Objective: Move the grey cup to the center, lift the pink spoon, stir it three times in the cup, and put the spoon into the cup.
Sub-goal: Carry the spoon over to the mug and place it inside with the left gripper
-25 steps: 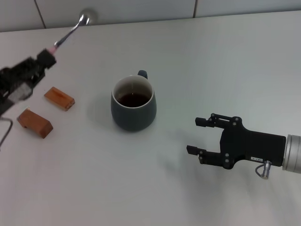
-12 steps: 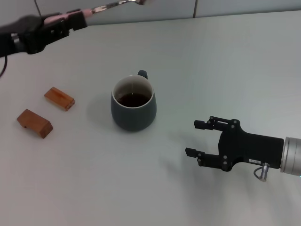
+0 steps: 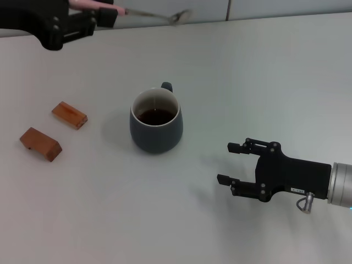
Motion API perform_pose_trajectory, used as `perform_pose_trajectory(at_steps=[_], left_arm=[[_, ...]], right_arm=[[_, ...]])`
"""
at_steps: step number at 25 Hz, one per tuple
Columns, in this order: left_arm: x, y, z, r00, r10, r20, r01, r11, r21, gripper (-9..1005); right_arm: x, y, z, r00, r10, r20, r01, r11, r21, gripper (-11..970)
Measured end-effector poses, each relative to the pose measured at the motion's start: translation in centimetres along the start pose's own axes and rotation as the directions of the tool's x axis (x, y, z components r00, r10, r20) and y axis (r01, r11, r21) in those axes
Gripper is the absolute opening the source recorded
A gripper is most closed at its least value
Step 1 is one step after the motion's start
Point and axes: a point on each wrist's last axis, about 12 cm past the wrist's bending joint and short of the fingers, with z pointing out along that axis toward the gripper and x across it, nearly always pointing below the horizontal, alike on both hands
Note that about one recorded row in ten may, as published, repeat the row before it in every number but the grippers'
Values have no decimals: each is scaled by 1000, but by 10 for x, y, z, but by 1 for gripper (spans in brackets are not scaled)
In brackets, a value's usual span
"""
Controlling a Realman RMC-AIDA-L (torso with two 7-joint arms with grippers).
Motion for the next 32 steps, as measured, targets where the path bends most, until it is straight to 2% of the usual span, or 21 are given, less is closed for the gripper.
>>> perform_pose_trajectory(at_steps=[2, 3, 6, 10, 11, 17, 18, 19, 21, 25, 32], left_arm=[[-5, -2, 1, 999, 33, -37, -33, 999, -7, 136], [-17, -7, 8, 983, 110, -146, -113, 994, -9, 135], [-23, -10, 13, 966, 154, -207, -158, 987, -4, 138], [-32, -18, 28, 912, 223, -344, -231, 973, 18, 141], [-37, -21, 36, 887, 250, -388, -258, 966, 33, 142], [-42, -24, 48, 855, 278, -438, -280, 958, 62, 148], [-42, -25, 54, 836, 285, -469, -285, 956, 73, 149], [-42, -25, 54, 836, 285, -469, -285, 956, 73, 150], [-42, -29, 69, 792, 313, -524, -307, 946, 101, 152], [-40, -34, 86, 738, 339, -583, -329, 936, 128, 155], [-33, -38, 102, 692, 360, -626, -341, 927, 156, 162]], right_arm=[[0, 0, 0, 1000, 0, 1, 0, 1000, 1, 742], [0, 0, 0, 1000, 1, 1, -1, 1000, 2, 742], [0, 0, 0, 1000, 2, 1, -2, 1000, 3, 742], [1, 1, -1, 1000, 4, 0, -4, 1000, 2, 743], [1, 1, -1, 1000, 4, 0, -4, 1000, 2, 743], [1, 1, -1, 1000, 6, 0, -6, 1000, 2, 743], [2, 2, -1, 1000, 7, 0, -7, 1000, 2, 743], [2, 2, -1, 1000, 7, 0, -7, 1000, 2, 743], [2, 2, -2, 1000, 8, 0, -8, 1000, 2, 743], [2, 4, -1, 1000, 15, 3, -15, 1000, -2, 742], [4, 7, -3, 1000, 22, 4, -22, 1000, -2, 742]])
